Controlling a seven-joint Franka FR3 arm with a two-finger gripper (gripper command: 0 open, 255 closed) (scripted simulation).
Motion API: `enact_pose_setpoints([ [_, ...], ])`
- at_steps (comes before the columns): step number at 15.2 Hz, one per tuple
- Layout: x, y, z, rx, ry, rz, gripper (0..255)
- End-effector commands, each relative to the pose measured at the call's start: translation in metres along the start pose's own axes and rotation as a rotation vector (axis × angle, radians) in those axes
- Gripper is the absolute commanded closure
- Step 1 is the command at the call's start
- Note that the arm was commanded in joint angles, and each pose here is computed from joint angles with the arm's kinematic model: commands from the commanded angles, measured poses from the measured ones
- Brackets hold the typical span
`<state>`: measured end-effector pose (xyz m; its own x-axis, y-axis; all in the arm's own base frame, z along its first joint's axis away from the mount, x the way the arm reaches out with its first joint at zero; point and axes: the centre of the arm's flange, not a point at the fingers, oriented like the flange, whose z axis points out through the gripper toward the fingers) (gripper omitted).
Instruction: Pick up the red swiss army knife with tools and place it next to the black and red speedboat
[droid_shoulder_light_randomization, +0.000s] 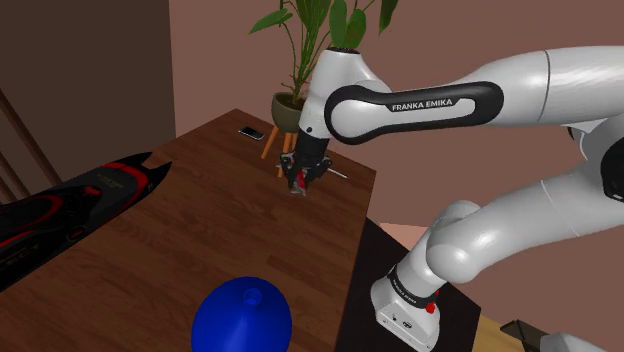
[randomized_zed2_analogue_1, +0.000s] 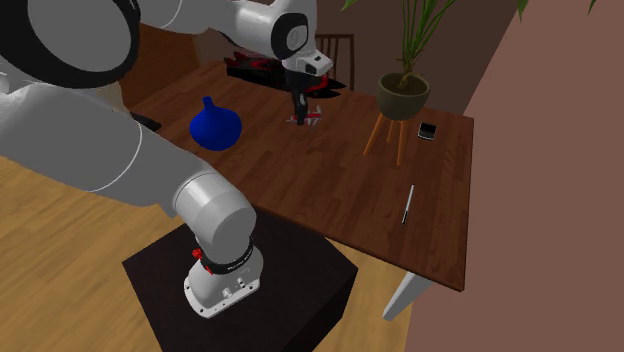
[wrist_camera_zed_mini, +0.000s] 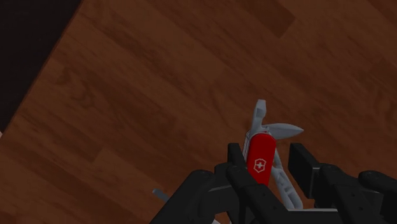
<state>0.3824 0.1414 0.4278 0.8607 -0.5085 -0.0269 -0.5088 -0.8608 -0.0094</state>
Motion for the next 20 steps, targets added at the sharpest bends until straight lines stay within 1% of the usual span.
enact_pose_setpoints([
  [1, 0.000, -0.028, 0.001, 0.001, -0.001, 0.000, 255],
  [18, 0.008, -0.257, 0.002, 0.001, -0.001, 0.000, 255],
  [20, 0.009, -0.256, 0.013, 0.001, -0.001, 0.000, 255],
])
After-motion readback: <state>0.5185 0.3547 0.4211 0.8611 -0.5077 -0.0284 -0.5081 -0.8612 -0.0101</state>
